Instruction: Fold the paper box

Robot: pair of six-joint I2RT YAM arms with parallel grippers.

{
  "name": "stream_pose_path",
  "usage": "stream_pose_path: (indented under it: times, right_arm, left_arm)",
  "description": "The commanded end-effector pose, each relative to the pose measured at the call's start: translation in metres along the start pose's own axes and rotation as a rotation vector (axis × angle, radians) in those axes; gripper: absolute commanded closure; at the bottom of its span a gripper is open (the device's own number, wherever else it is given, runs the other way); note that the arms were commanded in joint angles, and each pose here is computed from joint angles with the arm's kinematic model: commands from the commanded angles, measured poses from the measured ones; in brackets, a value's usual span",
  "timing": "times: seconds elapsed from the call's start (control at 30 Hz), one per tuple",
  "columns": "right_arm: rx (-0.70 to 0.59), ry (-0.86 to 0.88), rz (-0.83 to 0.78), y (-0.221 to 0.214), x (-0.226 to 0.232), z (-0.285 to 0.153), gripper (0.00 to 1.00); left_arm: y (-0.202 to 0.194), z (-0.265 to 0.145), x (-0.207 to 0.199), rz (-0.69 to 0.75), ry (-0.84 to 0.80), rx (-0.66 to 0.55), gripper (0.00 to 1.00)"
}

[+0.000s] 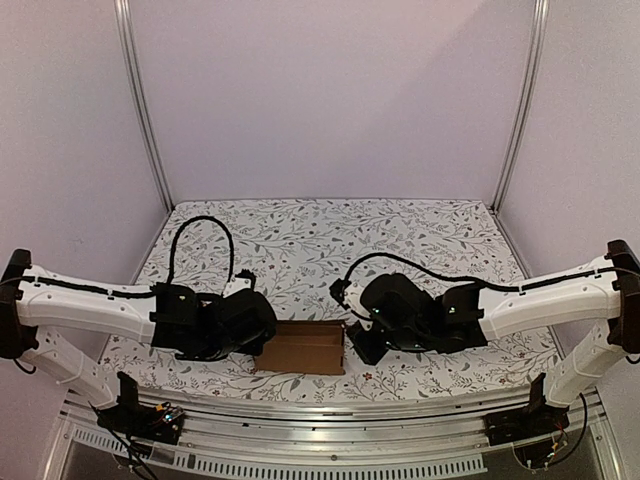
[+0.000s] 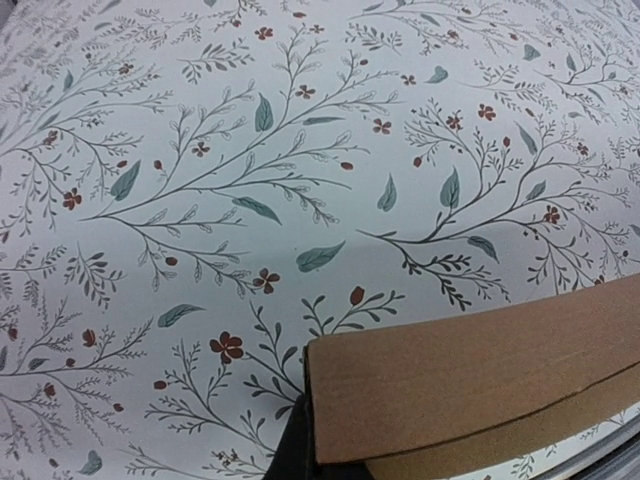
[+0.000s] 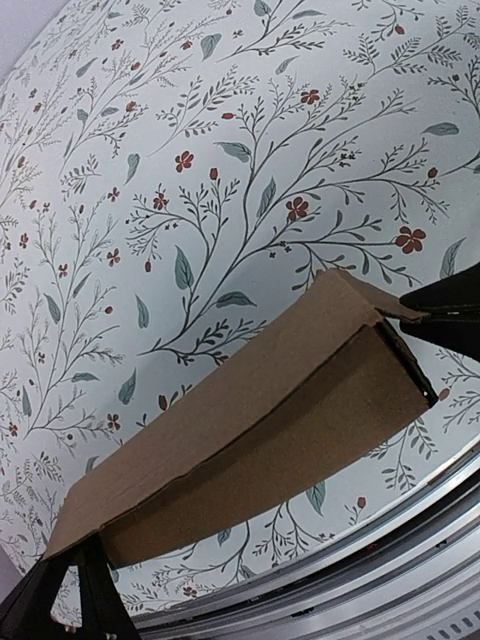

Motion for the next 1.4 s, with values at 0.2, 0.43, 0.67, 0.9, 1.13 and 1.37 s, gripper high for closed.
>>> stream_pose_path:
  times: [0.2,0.43,0.67,0.9,1.13,1.37]
  right_arm:
    - [-0.123,0.128,0.140,0.040,0.019,-0.021,1.00]
    - [-0.152,0.130,0.214,0.047,0.019,-0.022,1.00]
    - [-0.147,0.149,0.298,0.048,0.021,-0.021,1.00]
    - [-0.115,0.176,0.344,0.044,0.024,-0.015,1.00]
    - [-0.111,0.163,0.404,0.041,0.023,-0.011,1.00]
    - [-0.145,0.141,0.479,0.045,0.015,-0.016,1.00]
  left_arm:
    - [-0.012,0.002,-0.013,0.060,-0.032,0.049,1.00]
    - [-0.013,0.000,-0.016,0.074,-0.028,0.038,1.00]
    - [-0.013,-0.002,-0.018,0.085,-0.027,0.024,1.00]
    - [-0.008,-0.008,-0.026,0.094,-0.054,0.005,1.00]
    - [-0.014,-0.007,-0.032,0.116,-0.057,0.007,1.00]
    - [-0.019,-0.006,-0.037,0.134,-0.046,0.004,1.00]
Point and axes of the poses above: each gripper's point midway between its finger pads, its own z axis out along the fingers, its own x axis along the line the jaws close on, y = z × x, the point moved 8 cm from there along -z, back along the fingers, and after that the axes turned 5 degrees about z, right-handed, at the moved point
